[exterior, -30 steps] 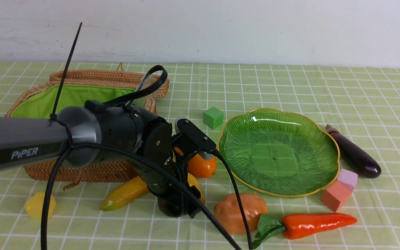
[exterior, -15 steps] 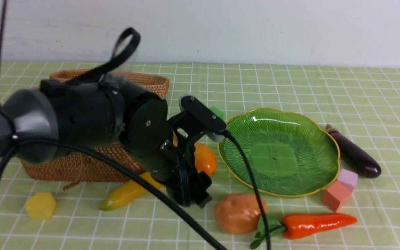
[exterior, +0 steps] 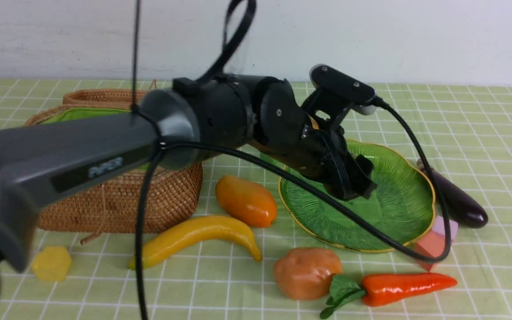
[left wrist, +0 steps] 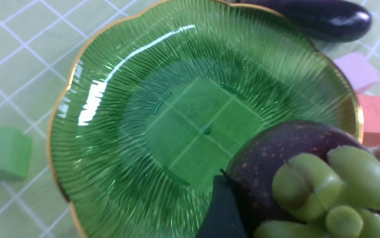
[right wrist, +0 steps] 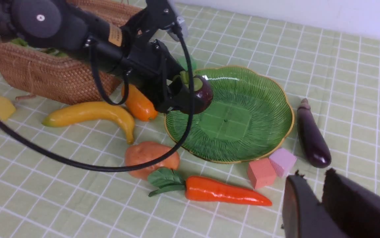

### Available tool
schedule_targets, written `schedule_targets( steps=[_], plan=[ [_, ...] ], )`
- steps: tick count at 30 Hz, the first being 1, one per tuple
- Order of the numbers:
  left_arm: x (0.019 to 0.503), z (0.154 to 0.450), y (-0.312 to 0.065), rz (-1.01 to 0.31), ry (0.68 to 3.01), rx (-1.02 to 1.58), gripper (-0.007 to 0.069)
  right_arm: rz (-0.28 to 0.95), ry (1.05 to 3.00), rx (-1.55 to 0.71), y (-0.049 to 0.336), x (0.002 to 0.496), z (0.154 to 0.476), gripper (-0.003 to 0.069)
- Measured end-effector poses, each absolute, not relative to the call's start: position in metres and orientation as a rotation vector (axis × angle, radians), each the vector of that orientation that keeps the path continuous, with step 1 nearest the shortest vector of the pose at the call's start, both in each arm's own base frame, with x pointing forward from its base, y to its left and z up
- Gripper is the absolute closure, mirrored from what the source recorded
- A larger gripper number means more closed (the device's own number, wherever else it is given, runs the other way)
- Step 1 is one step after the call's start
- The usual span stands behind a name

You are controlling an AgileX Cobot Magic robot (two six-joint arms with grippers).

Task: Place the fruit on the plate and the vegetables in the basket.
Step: Grab a mangosteen with your left arm and put it on the plate on the right, then use the left arm to grab a banana and put it into the right plate

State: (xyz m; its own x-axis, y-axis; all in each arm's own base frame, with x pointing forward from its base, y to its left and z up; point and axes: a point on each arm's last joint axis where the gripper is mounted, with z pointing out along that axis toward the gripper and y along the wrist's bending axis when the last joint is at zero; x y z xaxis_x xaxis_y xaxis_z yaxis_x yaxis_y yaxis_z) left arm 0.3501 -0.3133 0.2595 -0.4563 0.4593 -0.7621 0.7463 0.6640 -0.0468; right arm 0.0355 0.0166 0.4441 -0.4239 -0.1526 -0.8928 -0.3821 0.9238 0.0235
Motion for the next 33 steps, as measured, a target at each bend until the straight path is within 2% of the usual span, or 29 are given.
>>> schedule_targets(
  steps=[3, 8, 11, 13, 19, 23, 27, 29, 30, 31, 33],
  plan=[
    [0.365, 0.241, -0.326, -0.489, 2.152, 0.949, 0.0083, 0.266, 2.036, -0.39, 0.016, 0.034, 0.442, 0.0536],
    [0.371, 0.227, -0.334, -0.489, 2.193, 0.977, 0.0074, 0.261, 2.066, -0.396, 0.016, 0.033, 0.44, 0.0531],
    [0.372, 0.227, -0.334, -0.489, 2.191, 0.976, -0.0007, 0.26, 2.074, -0.397, 0.016, 0.033, 0.439, 0.0531],
    [0.372, 0.229, -0.334, -0.49, 2.182, 0.971, -0.0036, 0.26, 2.074, -0.397, 0.016, 0.033, 0.439, 0.0531],
    [0.366, 0.237, -0.331, -0.495, 2.211, 1.005, -0.0018, 0.26, 2.074, -0.397, 0.016, 0.033, 0.439, 0.0531],
    [0.348, 0.273, -0.319, -0.515, 2.256, 1.042, 0.0099, 0.26, 2.074, -0.397, 0.016, 0.033, 0.439, 0.0531],
    [0.328, 0.309, -0.302, -0.513, 2.311, 1.034, 0.0313, 0.268, 2.074, -0.399, 0.016, 0.033, 0.439, 0.0529],
    [0.312, 0.331, -0.287, -0.466, 2.366, 1.065, 0.0517, 0.274, 2.074, -0.4, 0.017, 0.032, 0.439, 0.0526],
    [0.306, 0.337, -0.281, -0.444, 2.392, 1.086, 0.0584, 0.274, 2.074, -0.4, 0.017, 0.032, 0.439, 0.0524],
    [0.301, 0.341, -0.275, -0.426, 2.423, 1.103, 0.0626, 0.278, 2.074, -0.401, 0.017, 0.032, 0.439, 0.0524],
    [0.292, 0.348, -0.267, -0.403, 2.48, 1.116, 0.0638, 0.279, 2.074, -0.401, 0.017, 0.032, 0.439, 0.0523]
  ],
)
